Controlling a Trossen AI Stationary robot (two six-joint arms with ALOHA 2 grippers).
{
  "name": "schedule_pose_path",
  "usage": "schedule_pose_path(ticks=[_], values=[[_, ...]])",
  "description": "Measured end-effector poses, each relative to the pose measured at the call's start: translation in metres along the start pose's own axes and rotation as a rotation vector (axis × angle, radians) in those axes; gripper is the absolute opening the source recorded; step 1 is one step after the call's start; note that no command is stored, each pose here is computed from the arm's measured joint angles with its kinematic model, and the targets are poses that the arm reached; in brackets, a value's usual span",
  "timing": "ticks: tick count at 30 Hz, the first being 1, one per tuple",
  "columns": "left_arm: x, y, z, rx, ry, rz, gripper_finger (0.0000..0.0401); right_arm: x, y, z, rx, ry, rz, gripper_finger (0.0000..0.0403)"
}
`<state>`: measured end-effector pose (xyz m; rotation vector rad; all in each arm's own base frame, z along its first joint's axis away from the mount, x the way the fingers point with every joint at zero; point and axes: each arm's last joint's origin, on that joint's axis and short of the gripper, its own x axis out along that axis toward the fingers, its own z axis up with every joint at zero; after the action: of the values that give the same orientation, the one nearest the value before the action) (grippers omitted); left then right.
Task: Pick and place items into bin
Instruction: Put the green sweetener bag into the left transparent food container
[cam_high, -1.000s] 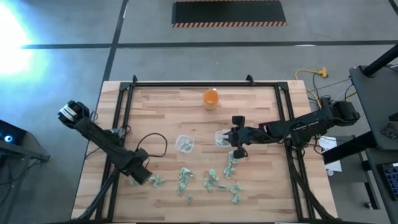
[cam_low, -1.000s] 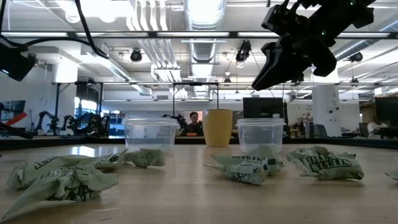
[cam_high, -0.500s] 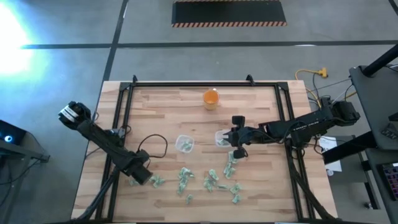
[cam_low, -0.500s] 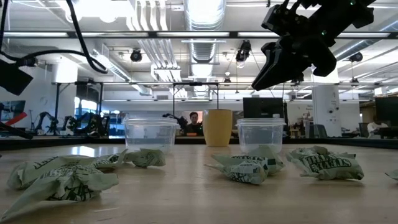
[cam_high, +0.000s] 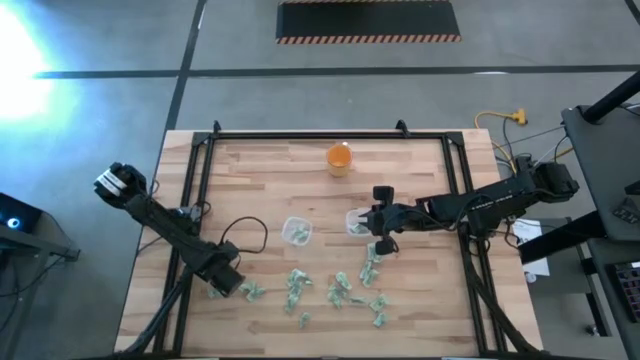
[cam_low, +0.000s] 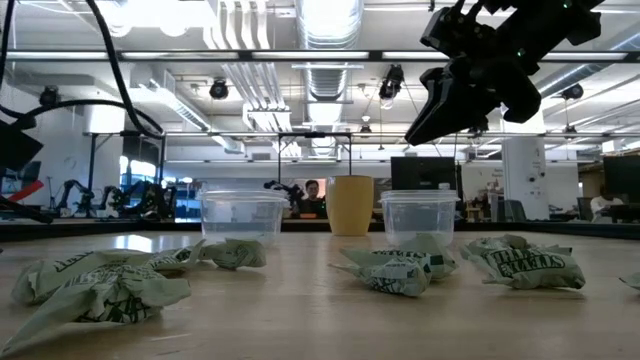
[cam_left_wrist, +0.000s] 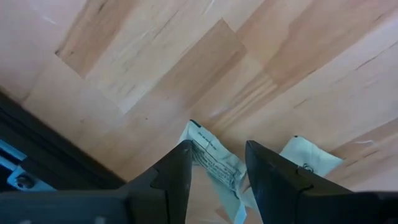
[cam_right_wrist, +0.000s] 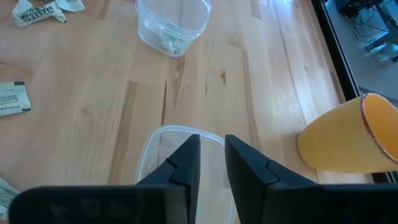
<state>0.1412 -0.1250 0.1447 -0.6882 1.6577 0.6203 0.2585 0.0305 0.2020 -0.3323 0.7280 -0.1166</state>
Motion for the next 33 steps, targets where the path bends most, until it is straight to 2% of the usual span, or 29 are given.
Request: schedule_pose_path(ticks=[4,11,13,24,33], values=[[0.001,0.000,0.000,0.001,0.002,-0.002,0.0116,0.000,0.000,0.000,0.000,0.000,0.000,0.0064],[0.001,0.001,0.000,0.008,0.002,0.005,0.0023,0.000,0.000,0.000,0.000,0.000,0.000,0.0062],[0.001,0.001,0.000,0.008,0.002,0.007,0.0007,0.000,0.000,0.000,0.000,0.000,0.000,0.0060],[-0.010,-0.008,0.001,0.106,-0.052,-0.032,0.0001,0.000,0.000,0.000,0.000,0.001,0.000,0.0060],[-0.036,-0.024,0.012,0.242,-0.302,-0.084,0.0001,0.000,0.000,0.000,0.000,0.000,0.000,0.0057]])
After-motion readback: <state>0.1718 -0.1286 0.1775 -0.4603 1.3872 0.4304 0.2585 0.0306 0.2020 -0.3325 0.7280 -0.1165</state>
